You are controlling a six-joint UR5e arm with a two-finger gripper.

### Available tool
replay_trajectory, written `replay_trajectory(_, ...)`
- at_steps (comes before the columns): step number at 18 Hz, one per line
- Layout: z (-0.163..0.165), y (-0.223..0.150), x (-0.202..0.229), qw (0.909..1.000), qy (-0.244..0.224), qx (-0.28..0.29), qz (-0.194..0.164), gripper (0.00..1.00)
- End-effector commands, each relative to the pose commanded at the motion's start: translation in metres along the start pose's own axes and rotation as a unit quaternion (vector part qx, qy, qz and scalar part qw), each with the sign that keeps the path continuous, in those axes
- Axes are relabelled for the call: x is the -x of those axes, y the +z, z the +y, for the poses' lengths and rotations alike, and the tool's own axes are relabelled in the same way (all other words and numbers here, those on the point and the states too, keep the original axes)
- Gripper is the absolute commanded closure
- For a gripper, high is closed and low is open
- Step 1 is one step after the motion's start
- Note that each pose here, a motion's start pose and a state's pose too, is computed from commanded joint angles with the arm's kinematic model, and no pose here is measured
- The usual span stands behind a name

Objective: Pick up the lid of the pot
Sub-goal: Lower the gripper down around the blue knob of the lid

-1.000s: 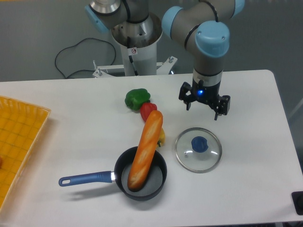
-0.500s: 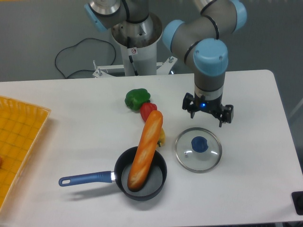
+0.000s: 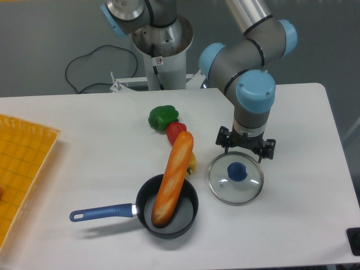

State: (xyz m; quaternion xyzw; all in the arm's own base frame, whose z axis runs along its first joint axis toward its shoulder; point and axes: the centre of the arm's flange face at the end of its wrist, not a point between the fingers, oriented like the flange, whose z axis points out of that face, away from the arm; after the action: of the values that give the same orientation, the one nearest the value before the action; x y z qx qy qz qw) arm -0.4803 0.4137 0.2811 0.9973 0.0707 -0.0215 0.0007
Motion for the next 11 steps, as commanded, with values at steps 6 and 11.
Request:
replay_trajectory(6,-0.004,0.021,0.002,0.9998,0.0,0.003,0.018,0.0)
replay_trajectory(11,-0.011,0.035,0.01,0.9995,-0.002,-0.003,0.032,0.0)
